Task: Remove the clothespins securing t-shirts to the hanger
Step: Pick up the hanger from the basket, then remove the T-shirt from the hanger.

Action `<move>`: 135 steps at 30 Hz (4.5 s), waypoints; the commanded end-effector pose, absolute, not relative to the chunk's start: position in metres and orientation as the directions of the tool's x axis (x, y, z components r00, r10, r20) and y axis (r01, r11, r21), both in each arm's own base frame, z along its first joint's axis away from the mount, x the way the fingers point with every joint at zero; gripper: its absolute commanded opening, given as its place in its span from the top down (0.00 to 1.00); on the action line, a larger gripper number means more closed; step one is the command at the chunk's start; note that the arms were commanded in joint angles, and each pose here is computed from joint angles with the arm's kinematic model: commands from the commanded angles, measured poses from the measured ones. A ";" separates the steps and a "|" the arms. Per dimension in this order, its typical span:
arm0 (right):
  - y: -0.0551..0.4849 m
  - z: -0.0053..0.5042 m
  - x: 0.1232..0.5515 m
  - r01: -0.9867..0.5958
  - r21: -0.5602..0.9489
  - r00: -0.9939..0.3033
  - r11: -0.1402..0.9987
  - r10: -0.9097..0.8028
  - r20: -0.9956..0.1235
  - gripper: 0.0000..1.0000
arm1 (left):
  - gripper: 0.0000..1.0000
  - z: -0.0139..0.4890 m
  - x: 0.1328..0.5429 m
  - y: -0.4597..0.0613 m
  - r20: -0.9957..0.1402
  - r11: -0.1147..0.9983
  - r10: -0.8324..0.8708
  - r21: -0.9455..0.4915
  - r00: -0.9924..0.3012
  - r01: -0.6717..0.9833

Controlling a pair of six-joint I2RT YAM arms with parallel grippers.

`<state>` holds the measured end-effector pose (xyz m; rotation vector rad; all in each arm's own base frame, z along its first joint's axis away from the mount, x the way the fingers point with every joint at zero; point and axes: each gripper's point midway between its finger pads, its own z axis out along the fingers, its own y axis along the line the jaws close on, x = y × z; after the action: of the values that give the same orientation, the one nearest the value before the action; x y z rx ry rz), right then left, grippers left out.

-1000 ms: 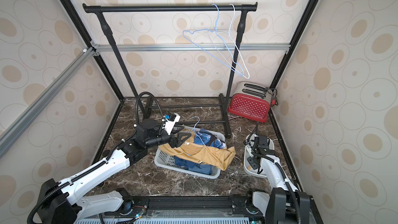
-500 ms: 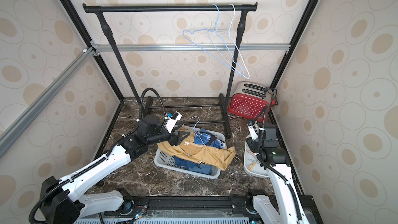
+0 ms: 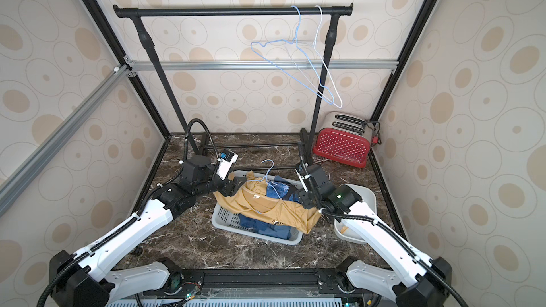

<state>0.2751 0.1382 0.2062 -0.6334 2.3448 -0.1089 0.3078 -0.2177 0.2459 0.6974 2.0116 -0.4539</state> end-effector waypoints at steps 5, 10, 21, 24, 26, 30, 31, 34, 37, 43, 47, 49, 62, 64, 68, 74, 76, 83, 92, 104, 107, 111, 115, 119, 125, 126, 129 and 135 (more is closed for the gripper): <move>0.191 0.227 0.276 -0.422 -0.017 -0.665 0.907 -0.322 -0.674 0.28 | 0.26 0.259 0.306 -0.197 -0.862 0.820 0.290 0.000 -0.416 0.572; 0.226 0.225 0.295 -0.435 0.097 -0.673 0.895 -0.252 -0.695 0.24 | 0.26 0.254 0.302 -0.190 -0.850 0.837 0.288 -0.001 -0.442 0.547; 0.293 0.215 0.337 -0.451 0.299 -0.755 0.841 -0.181 -0.630 0.13 | 0.26 0.255 0.297 -0.179 -0.842 0.856 0.280 0.002 -0.461 0.517; 0.291 0.206 0.350 -0.386 0.381 -0.809 0.840 -0.110 -0.578 0.13 | 0.26 0.254 0.295 -0.178 -0.841 0.857 0.280 0.001 -0.464 0.515; 0.292 0.199 0.357 -0.374 0.409 -0.819 0.832 -0.089 -0.567 0.13 | 0.26 0.252 0.295 -0.178 -0.839 0.857 0.282 0.003 -0.465 0.515; 0.308 0.187 0.360 -0.399 0.487 -0.837 0.776 -0.092 -0.539 0.13 | 0.25 0.250 0.295 -0.177 -0.835 0.857 0.291 0.010 -0.467 0.516; 0.313 0.187 0.361 -0.408 0.508 -0.840 0.758 -0.094 -0.534 0.13 | 0.25 0.250 0.296 -0.178 -0.835 0.856 0.292 0.011 -0.466 0.516; 0.326 0.188 0.362 -0.445 0.553 -0.841 0.704 -0.117 -0.527 0.14 | 0.25 0.250 0.297 -0.178 -0.834 0.856 0.295 0.015 -0.466 0.516; 0.336 0.203 0.361 -0.498 0.578 -0.814 0.646 -0.120 -0.568 0.15 | 0.25 0.251 0.297 -0.177 -0.835 0.857 0.300 0.023 -0.462 0.515; 0.338 0.231 0.347 -0.590 0.561 -0.752 0.580 -0.143 -0.643 0.19 | 0.24 0.252 0.297 -0.173 -0.837 0.863 0.303 0.039 -0.456 0.503; 0.336 0.236 0.332 -0.618 0.560 -0.736 0.552 -0.156 -0.659 0.24 | 0.24 0.251 0.298 -0.170 -0.836 0.867 0.304 0.044 -0.457 0.496; 0.338 0.236 0.325 -0.629 0.568 -0.732 0.531 -0.157 -0.663 0.29 | 0.23 0.251 0.298 -0.169 -0.837 0.869 0.303 0.047 -0.456 0.492; 0.344 0.236 0.304 -0.662 0.590 -0.712 0.462 -0.143 -0.687 0.82 | 0.18 0.247 0.296 -0.158 -0.854 0.885 0.269 0.038 -0.445 0.464; 0.343 0.244 0.303 -0.679 0.571 -0.691 0.462 -0.140 -0.709 0.91 | 0.13 0.248 0.295 -0.156 -0.864 0.887 0.266 0.046 -0.427 0.460; 0.340 0.267 0.294 -0.726 0.523 -0.633 0.446 -0.138 -0.761 1.00 | 0.01 0.253 0.290 -0.149 -0.877 0.880 0.296 0.096 -0.379 0.464; 0.328 0.296 0.277 -0.776 0.454 -0.552 0.438 -0.123 -0.825 1.00 | 0.01 0.270 0.278 -0.145 -0.894 0.839 0.371 0.208 -0.250 0.502; 0.321 0.309 0.267 -0.807 0.406 -0.500 0.429 -0.129 -0.856 1.00 | 0.01 0.275 0.274 -0.142 -0.898 0.827 0.391 0.247 -0.202 0.505; 0.283 0.352 0.243 -0.874 0.130 -0.236 0.468 -0.175 -0.956 1.00 | 0.01 0.289 0.267 -0.145 -0.867 0.746 0.495 0.392 -0.053 0.539; 0.260 0.381 0.212 -0.901 -0.113 0.014 0.419 -0.231 -0.973 1.00 | 0.01 0.292 0.281 -0.166 -0.861 0.624 0.508 0.397 0.038 0.673; 0.255 0.387 0.208 -0.896 -0.178 0.073 0.406 -0.259 -0.963 1.00 | 0.34 0.291 0.307 -0.192 -0.883 0.508 0.455 0.365 0.117 0.781; 0.253 0.391 0.208 -0.890 -0.193 0.088 0.413 -0.260 -0.962 1.00 | 0.46 0.283 0.308 -0.192 -0.872 0.495 0.480 0.364 0.101 0.789; 0.254 0.389 0.209 -0.889 -0.199 0.091 0.413 -0.265 -0.960 1.00 | 0.76 0.279 0.309 -0.191 -0.868 0.495 0.488 0.359 0.089 0.791; 0.253 0.390 0.211 -0.884 -0.206 0.096 0.419 -0.267 -0.959 1.00 | 0.97 0.275 0.312 -0.188 -0.859 0.503 0.508 0.357 0.065 0.787; 0.251 0.391 0.211 -0.876 -0.224 0.111 0.428 -0.272 -0.956 1.00 | 1.00 0.272 0.319 -0.182 -0.856 0.541 0.515 0.354 0.032 0.763; 0.241 0.396 0.209 -0.848 -0.256 0.152 0.464 -0.250 -0.956 1.00 | 1.00 0.285 0.350 -0.147 -0.921 0.753 0.376 0.241 -0.099 0.613; 0.238 0.398 0.208 -0.842 -0.261 0.162 0.472 -0.241 -0.957 1.00 | 1.00 0.288 0.357 -0.136 -0.937 0.796 0.325 0.198 -0.129 0.572; 0.231 0.407 0.205 -0.822 -0.272 0.190 0.500 -0.210 -0.959 1.00 | 1.00 0.293 0.368 -0.111 -0.963 0.871 0.215 0.114 -0.161 0.477; 0.224 0.420 0.201 -0.801 -0.291 0.227 0.523 -0.184 -0.956 1.00 | 1.00 0.299 0.371 -0.102 -0.987 0.909 0.081 0.016 -0.139 0.417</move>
<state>0.2036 0.2323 0.3962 -1.0139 1.3884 0.5682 0.3602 -0.1213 0.2797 0.5615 1.7428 -0.3187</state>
